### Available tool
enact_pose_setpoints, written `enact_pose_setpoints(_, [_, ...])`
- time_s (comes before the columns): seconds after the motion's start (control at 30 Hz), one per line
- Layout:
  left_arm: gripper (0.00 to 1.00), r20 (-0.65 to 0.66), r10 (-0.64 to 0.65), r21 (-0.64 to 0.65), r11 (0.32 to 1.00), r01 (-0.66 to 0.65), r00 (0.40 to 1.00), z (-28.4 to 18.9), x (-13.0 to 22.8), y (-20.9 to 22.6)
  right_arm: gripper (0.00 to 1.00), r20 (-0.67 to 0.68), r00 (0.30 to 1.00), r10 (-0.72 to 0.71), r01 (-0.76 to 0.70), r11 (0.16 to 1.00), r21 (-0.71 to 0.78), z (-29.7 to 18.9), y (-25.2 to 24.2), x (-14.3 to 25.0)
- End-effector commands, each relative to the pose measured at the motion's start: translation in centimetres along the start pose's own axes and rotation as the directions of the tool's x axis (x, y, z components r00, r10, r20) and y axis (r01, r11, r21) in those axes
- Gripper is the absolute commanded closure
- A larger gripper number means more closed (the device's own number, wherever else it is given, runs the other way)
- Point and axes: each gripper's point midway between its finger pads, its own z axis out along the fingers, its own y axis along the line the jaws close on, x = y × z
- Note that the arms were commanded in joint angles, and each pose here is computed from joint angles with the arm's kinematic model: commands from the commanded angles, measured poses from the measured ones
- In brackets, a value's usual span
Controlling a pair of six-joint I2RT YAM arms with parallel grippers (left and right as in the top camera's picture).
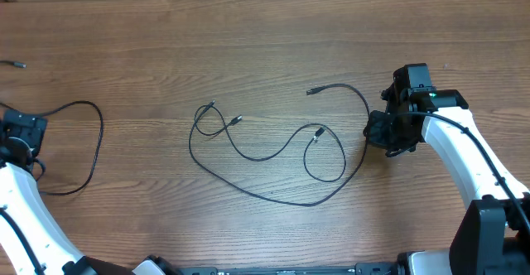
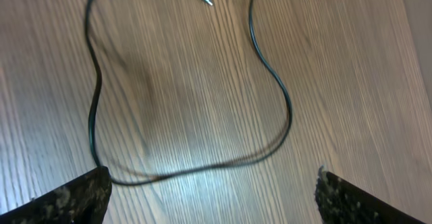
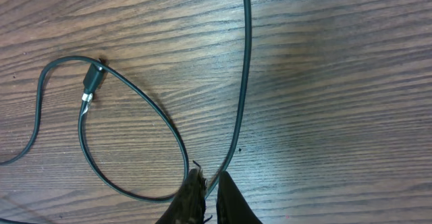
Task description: Untangle cables
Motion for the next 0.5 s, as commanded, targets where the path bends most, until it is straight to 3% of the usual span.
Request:
enact_pose_setpoints(0.0, [0.03,-0.060,0.045,0.061,0.997,-0.041,0.997,-0.2,1.4,-1.7,0.94,-0.006,1.000,-0.011,0.011,1.000,-0.008,0.0,0.2,0.3])
enact_pose_setpoints(0.13, [0.03,-0.116,0.122,0.138,0.985,-0.105,0.986,-0.5,3.7,-4.1,0.94,-0.006,1.000,-0.011,0.011,1.000,-0.008,0.0,0.2,0.3])
enact_pose_setpoints(0.27, [0.03,-0.138,0.311,0.236,0.932,-0.274,0.940,-1.3,7.5,-7.9,0.93,-0.006,1.000,-0.011,0.011,1.000,-0.008,0.0,0.2,0.3])
enact_pose_setpoints(0.37, [0.03,-0.125,0.513,0.324,0.830,-0.454,0.849,-2.3,11.5,-10.8,0.93,-0.006,1.000,-0.011,0.011,1.000,-0.009,0.0,0.2,0.3])
enact_pose_setpoints(0.47, [0.00,-0.103,0.696,0.404,0.682,-0.610,0.710,-3.1,16.0,-13.0,0.85,-0.006,1.000,-0.011,0.011,1.000,-0.009,0.0,0.2,0.3])
